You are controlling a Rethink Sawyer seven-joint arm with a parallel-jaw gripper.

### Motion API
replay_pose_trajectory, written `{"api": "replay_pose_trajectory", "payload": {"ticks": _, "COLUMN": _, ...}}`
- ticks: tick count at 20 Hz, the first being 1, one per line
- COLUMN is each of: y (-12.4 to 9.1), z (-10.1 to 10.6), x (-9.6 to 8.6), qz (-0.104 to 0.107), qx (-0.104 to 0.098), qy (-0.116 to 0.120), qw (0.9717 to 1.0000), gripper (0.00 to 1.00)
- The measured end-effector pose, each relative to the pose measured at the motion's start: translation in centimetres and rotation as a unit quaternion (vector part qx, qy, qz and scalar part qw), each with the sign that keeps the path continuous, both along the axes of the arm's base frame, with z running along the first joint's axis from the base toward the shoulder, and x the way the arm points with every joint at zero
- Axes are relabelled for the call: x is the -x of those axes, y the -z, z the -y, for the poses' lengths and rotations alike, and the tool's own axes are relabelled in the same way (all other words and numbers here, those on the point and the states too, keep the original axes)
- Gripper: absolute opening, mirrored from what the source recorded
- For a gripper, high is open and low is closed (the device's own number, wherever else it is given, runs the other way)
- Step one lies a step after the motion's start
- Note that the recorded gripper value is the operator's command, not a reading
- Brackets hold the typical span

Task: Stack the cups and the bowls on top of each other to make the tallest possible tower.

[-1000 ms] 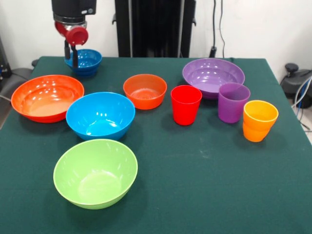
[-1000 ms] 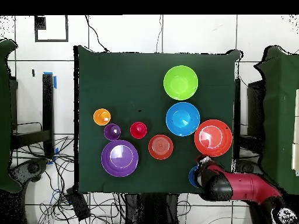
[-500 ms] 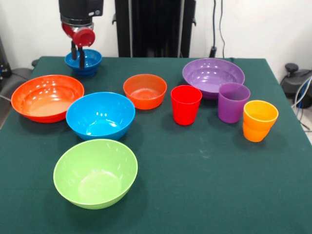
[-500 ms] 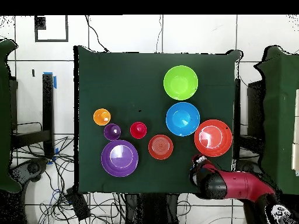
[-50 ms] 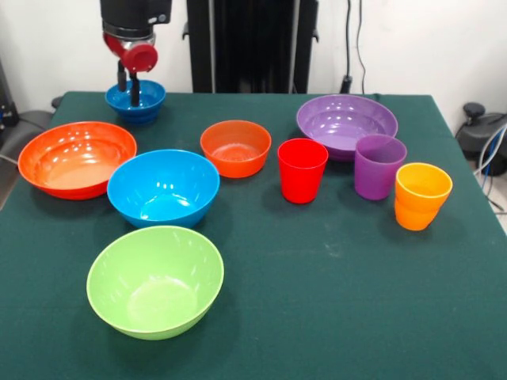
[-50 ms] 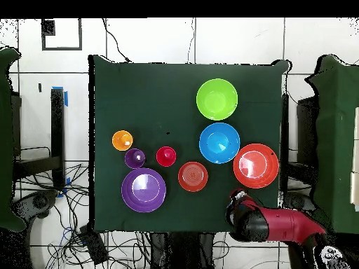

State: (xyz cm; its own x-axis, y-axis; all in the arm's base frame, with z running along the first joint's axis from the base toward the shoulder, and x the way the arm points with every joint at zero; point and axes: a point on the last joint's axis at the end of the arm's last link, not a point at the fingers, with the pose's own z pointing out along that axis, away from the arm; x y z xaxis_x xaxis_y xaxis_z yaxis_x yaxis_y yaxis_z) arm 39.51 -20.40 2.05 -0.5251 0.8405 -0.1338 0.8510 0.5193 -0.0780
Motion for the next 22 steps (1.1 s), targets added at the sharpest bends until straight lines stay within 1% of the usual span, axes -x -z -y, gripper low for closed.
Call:
{"api": "replay_pose_trajectory", "payload": {"ticks": 2, "y": 0.4, "z": -0.6, "x": 0.5, "qz": -0.011, "qx": 0.0, "qy": -0.005, "qw": 0.9999, "gripper": 1.0}}
{"api": "replay_pose_trajectory", "payload": {"ticks": 4, "y": 1.2, "z": -1.6, "x": 1.4, "qz": -0.026, "qx": 0.0, "qy": -0.015, "qw": 0.9996, "gripper": 1.0}}
{"api": "replay_pose_trajectory", "payload": {"ticks": 9, "y": 2.5, "z": -3.3, "x": 2.6, "qz": -0.041, "qx": -0.002, "qy": -0.032, "qw": 0.9986, "gripper": 1.0}}
{"api": "replay_pose_trajectory", "payload": {"ticks": 10, "y": 2.9, "z": -3.8, "x": 3.1, "qz": -0.045, "qx": -0.002, "qy": -0.037, "qw": 0.9983, "gripper": 1.0}}
{"api": "replay_pose_trajectory", "payload": {"ticks": 14, "y": 3.8, "z": -4.4, "x": 4.3, "qz": -0.05, "qx": -0.003, "qy": -0.044, "qw": 0.9978, "gripper": 1.0}}
{"api": "replay_pose_trajectory", "payload": {"ticks": 22, "y": 4.7, "z": -4.6, "x": 6.2, "qz": -0.061, "qx": 0.001, "qy": -0.048, "qw": 0.997, "gripper": 1.0}}
